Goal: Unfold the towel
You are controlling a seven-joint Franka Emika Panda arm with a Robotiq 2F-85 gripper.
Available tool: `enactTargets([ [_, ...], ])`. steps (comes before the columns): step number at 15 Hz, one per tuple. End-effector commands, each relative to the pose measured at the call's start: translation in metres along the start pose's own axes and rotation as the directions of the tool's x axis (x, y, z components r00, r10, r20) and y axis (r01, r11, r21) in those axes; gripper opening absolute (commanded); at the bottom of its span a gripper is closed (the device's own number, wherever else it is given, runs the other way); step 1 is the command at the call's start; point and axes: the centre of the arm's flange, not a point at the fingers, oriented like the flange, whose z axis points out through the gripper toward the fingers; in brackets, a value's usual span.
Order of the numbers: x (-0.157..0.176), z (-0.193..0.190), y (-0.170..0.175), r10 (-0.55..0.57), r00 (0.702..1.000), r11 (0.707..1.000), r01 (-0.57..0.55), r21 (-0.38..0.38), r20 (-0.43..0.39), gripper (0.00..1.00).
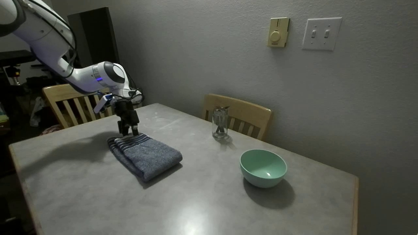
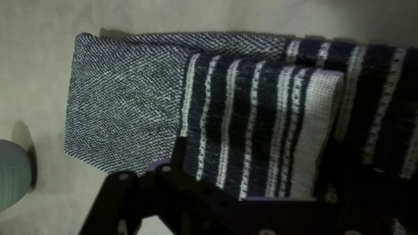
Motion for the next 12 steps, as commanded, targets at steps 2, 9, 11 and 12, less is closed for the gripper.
enactTargets([
  [2,-0.0004,0.0038,0.0084,0.013,1.0,0.999,-0.013,-0.035,0.017,1.0],
  [9,-0.0059,0.0029,0.0094,0.012,0.999,0.997,-0.008,-0.076,0.053,1.0],
  [11,-0.0076,0.0046,0.0091,0.015,0.998,0.996,-0.009,-0.083,0.063,1.0],
  [12,-0.0079,0.0052,0.0086,0.012,0.998,0.997,-0.007,-0.082,0.066,0.75],
])
